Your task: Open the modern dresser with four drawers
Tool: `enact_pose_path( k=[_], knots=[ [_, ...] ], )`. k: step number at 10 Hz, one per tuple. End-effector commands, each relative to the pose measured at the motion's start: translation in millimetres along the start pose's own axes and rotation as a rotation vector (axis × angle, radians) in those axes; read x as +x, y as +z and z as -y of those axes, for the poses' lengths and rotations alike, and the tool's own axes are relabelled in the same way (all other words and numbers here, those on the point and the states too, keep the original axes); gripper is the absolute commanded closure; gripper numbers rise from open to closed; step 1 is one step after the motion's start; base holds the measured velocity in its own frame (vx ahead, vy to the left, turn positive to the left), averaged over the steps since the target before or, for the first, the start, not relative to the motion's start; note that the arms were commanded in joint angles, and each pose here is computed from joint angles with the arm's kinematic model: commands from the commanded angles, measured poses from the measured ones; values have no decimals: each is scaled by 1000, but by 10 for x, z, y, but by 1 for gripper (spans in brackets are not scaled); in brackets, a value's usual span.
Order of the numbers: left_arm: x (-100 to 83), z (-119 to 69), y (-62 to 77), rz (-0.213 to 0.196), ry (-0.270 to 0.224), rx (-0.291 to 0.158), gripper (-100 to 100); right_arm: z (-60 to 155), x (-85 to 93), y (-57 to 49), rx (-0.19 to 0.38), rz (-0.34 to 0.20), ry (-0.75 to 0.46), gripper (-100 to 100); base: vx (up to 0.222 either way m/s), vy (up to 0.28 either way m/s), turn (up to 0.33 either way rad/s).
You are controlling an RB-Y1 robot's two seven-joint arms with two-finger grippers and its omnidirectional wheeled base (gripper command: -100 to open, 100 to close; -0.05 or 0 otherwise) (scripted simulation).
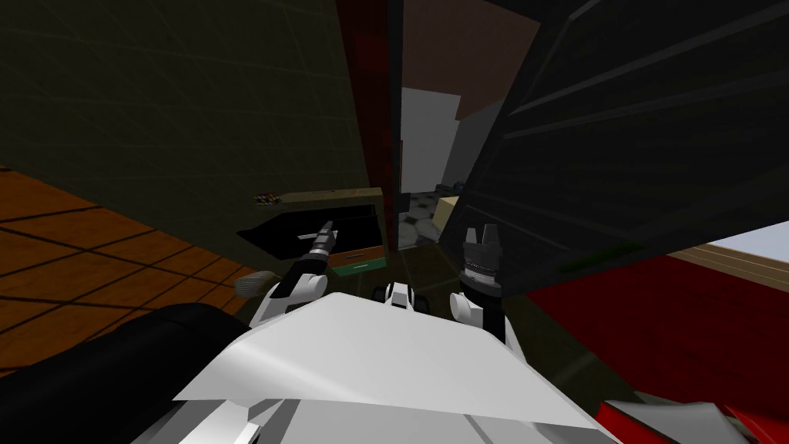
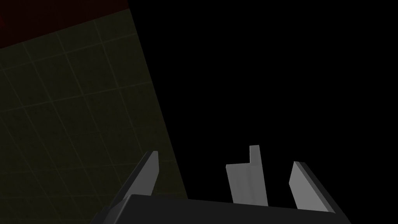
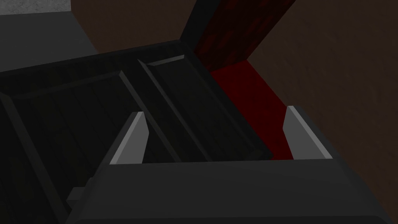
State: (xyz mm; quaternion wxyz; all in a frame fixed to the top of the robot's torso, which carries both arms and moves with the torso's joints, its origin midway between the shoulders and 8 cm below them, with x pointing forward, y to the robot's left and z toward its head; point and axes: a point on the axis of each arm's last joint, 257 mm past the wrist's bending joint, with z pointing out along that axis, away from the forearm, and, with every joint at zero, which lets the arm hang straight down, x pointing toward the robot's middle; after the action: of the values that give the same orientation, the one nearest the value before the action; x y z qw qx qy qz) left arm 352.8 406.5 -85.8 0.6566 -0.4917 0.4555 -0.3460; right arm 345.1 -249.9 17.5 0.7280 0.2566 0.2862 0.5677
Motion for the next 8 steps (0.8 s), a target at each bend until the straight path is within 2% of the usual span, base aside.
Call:
enact_pose_path(
  k=[1, 5, 6, 7, 8],
  knots=[
    [-77, 148, -100, 6, 1, 1, -100, 0, 0, 0, 0, 0, 0, 0, 52, 8, -16],
    [-166, 351, -258, 8, 6, -6, -100, 0, 0, 1, 0, 0, 0, 0, 34, 1, -21],
    [-165, 376, -261, 8, 6, -1, -100, 0, 0, 0, 0, 0, 0, 0, 29, 4, -3],
    [-164, 277, -255, 5, 1, -21, -100, 0, 0, 1, 0, 0, 0, 0, 15, 4, -1],
    [-165, 267, -257, 5, 0, -25, 0, 0, 1, 1, 0, 0, 0, 0, 6, 2, -2]
  ],
)
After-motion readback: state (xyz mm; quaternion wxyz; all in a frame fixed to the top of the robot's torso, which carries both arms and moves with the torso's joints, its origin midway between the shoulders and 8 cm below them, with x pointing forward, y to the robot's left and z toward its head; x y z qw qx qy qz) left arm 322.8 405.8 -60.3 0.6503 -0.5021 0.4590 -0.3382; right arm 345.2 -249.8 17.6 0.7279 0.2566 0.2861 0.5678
